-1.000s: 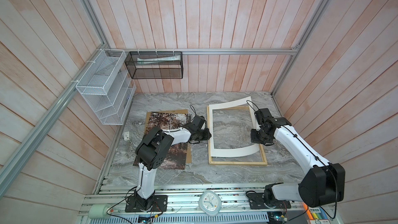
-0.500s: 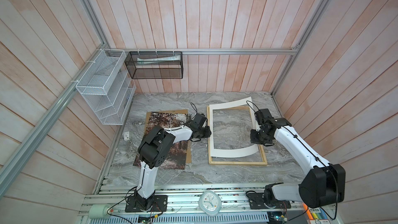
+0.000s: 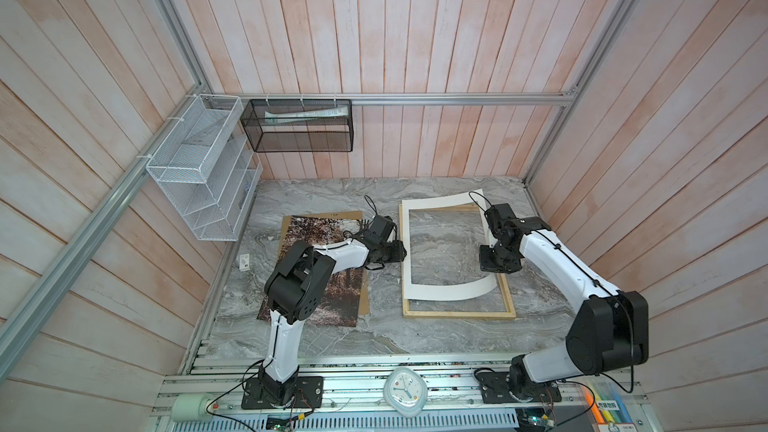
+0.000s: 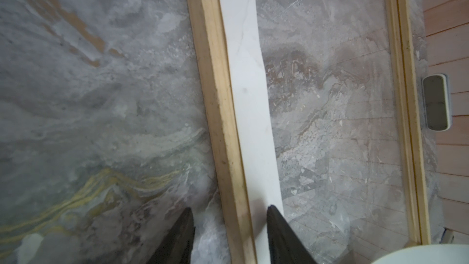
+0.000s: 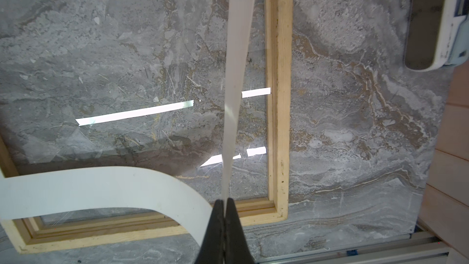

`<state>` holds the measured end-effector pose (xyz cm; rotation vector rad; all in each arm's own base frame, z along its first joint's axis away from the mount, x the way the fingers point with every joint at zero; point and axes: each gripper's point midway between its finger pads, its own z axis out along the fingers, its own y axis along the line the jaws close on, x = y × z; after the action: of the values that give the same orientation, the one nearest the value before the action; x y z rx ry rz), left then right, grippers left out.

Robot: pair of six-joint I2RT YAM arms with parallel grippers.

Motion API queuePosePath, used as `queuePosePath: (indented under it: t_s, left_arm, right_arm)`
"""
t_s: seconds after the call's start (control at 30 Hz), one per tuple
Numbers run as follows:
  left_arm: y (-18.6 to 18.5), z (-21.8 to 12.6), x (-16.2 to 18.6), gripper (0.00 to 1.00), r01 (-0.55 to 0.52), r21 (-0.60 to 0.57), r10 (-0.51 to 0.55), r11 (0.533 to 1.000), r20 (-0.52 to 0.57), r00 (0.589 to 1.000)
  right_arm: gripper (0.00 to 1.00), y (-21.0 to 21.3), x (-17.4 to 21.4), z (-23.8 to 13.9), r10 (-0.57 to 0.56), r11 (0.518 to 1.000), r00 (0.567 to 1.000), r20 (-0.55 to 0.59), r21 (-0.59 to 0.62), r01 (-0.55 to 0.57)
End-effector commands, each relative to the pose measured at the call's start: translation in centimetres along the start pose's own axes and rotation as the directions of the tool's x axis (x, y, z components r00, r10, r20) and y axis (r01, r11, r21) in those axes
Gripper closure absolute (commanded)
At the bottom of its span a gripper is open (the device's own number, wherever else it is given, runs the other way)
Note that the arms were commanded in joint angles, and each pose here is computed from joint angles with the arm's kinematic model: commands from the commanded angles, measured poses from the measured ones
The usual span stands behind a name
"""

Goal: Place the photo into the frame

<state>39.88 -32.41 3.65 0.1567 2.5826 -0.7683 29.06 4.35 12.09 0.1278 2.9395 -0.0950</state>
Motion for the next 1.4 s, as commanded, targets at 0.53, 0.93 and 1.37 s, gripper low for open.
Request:
queuePosePath:
  t_s: [0.53,0.93,1.37]
  left_arm:
    - [-0.9,-0.5,0.5,0.55,-0.029,0.024,0.029,0.999,-0.002,1.0]
    - [-0.4,0.4,0.6,0.66,-0.007,-0.021,0.007,1.0,-0.005,1.0]
    - [2.3,1.4,-2.8,0.8,0.142,-0.085,-0.135,0.986,0.088,0.987]
  right_arm:
    - [1.0,-2.5,-1.3,-3.6,0.026,0.998,0.994,0.11,0.06,-0.033]
    - [1.0,-1.7,-1.0,-4.4,0.042,0.999,0.988,0.147,-0.033,-0.037]
    - [1.0,0.4,-0.9,-2.9,0.028,0.989,0.992,0.127,-0.145,-0.01]
